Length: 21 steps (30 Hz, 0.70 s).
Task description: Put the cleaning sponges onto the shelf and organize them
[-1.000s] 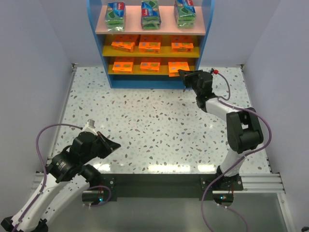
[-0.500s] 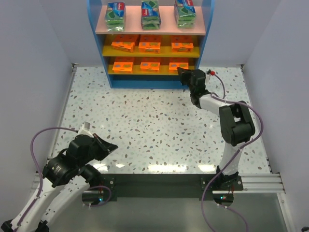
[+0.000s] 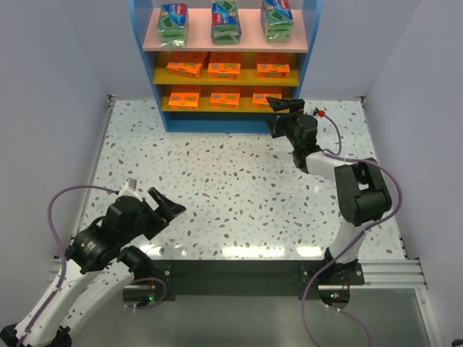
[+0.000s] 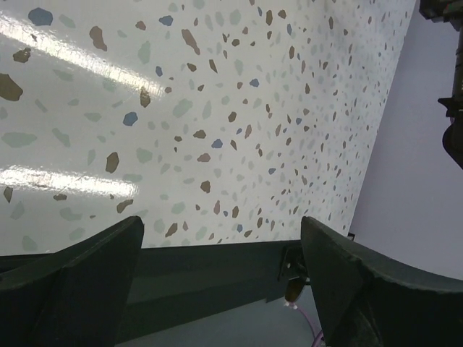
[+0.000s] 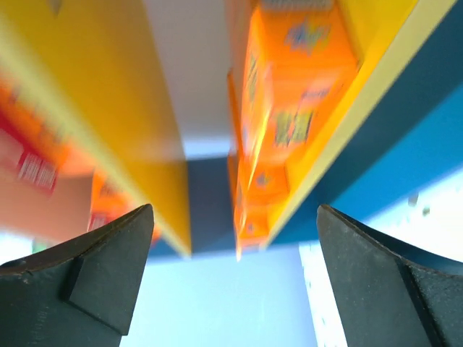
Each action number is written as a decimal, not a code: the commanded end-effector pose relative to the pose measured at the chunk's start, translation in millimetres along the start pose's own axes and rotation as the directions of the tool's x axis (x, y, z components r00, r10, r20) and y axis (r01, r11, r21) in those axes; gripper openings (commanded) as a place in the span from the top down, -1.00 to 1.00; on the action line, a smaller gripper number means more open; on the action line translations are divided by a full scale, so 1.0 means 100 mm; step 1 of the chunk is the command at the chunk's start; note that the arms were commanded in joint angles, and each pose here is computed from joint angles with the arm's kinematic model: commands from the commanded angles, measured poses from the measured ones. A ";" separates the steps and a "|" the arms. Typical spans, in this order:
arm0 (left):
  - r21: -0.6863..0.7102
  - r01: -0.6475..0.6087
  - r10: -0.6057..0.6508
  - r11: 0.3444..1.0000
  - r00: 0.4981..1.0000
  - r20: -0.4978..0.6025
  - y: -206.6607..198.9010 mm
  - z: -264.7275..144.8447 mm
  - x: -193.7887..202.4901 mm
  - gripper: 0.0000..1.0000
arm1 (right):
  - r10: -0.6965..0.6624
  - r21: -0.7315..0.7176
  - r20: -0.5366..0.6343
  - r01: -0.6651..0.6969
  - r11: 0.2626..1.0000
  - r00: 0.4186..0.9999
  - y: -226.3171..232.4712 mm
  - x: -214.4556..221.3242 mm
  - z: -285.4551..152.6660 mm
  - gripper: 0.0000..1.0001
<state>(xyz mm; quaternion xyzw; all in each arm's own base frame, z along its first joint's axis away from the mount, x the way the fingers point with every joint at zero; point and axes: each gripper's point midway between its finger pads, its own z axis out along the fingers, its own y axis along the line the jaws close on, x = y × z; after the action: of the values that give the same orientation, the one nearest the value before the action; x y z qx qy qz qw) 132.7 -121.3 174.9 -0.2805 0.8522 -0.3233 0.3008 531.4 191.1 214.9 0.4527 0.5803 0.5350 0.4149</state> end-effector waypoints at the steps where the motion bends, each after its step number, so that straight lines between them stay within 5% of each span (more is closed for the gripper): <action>1: 0.080 -0.021 0.017 0.997 0.998 0.056 -0.30 -0.06 -0.17 -0.92 | -0.070 -0.210 -0.138 0.040 0.977 0.988 0.66 0.23 -0.54 -0.97; 6: 0.102 -0.096 0.086 0.990 0.992 0.091 -0.49 -0.05 -0.28 -1.00 | -0.212 -0.197 -0.372 0.146 0.969 0.904 0.46 0.64 -1.25 -0.97; 9: 0.092 -0.185 0.173 0.978 0.977 0.127 -0.64 -0.05 -0.41 -1.00 | -0.304 -0.050 -0.547 0.332 0.942 0.780 -0.11 0.84 -1.81 -0.97; 14: 0.080 -0.353 0.329 0.932 0.918 0.220 -1.02 -0.13 -0.72 -1.00 | -0.487 -0.054 -0.618 0.584 0.810 0.618 -0.43 0.74 -2.59 -0.97; 17: 0.073 -0.421 0.389 0.904 0.882 0.266 -1.25 -0.16 -0.88 -1.00 | -0.481 -0.005 -0.665 0.640 0.768 0.571 -0.64 0.68 -2.91 -0.97; 21: 0.084 -0.472 0.429 0.877 0.851 0.303 -1.51 -0.21 -1.01 -1.00 | -0.476 0.044 -0.659 0.662 0.749 0.582 -0.77 0.60 -3.23 -0.97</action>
<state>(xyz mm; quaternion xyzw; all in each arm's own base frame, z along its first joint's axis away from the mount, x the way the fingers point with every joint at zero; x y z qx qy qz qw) 211.4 -142.8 292.1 -0.1234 0.8433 -0.2739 0.4456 235.5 184.7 211.0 0.1013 0.8175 0.4521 0.3422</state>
